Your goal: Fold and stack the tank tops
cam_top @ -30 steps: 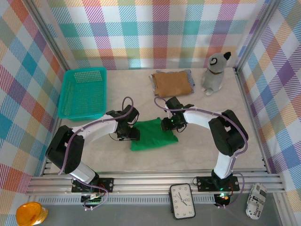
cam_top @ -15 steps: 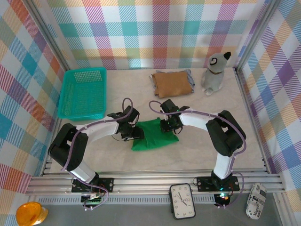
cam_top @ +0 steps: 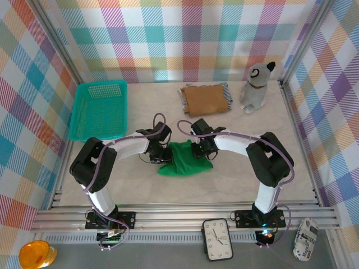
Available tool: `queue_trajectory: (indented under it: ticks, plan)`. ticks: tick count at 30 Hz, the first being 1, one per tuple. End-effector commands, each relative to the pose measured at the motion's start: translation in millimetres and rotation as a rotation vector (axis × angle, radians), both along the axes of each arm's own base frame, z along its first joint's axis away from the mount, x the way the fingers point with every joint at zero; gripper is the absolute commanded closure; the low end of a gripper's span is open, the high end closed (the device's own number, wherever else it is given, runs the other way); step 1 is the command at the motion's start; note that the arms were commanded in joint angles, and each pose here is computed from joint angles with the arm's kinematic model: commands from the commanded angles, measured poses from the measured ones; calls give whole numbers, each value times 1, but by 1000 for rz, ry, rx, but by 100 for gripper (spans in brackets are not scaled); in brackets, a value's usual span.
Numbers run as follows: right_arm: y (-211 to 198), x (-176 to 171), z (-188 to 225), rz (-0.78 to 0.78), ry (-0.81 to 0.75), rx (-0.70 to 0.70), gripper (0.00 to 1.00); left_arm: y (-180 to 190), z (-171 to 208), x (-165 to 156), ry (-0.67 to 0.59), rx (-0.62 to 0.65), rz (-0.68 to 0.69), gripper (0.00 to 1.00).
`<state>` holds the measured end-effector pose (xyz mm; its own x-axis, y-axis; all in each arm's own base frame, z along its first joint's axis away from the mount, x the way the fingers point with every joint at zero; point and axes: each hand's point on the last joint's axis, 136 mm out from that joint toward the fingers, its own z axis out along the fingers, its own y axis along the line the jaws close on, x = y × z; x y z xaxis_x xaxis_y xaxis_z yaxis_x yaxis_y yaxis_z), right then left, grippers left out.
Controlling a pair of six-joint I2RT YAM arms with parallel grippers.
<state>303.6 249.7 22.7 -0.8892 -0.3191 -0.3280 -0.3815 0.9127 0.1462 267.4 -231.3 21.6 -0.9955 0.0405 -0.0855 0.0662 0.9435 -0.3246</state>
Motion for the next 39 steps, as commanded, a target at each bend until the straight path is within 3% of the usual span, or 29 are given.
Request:
queue_trajectory:
  ticks: [1, 6, 15, 26, 32, 39]
  plan:
    - [-11, -21, -13, 3, 70, -36, 91, 23, -30, -22, 98, 142, -37, 95]
    - [-11, -6, 12, -20, 31, 8, 96, 21, 9, -1, 25, 175, -76, 99]
    - [-33, 47, 91, -75, -121, 106, 100, -2, 77, 51, -121, 178, -142, 100]
    - [-76, 158, 157, -145, -341, 116, 100, -39, 135, 165, -393, 162, -135, 100]
    - [-102, 216, 171, -185, -440, 92, 100, -63, 146, 223, -498, 113, -122, 100]
    - [-132, 271, 167, -257, -503, 79, 99, -95, 133, 270, -578, 27, -111, 99]
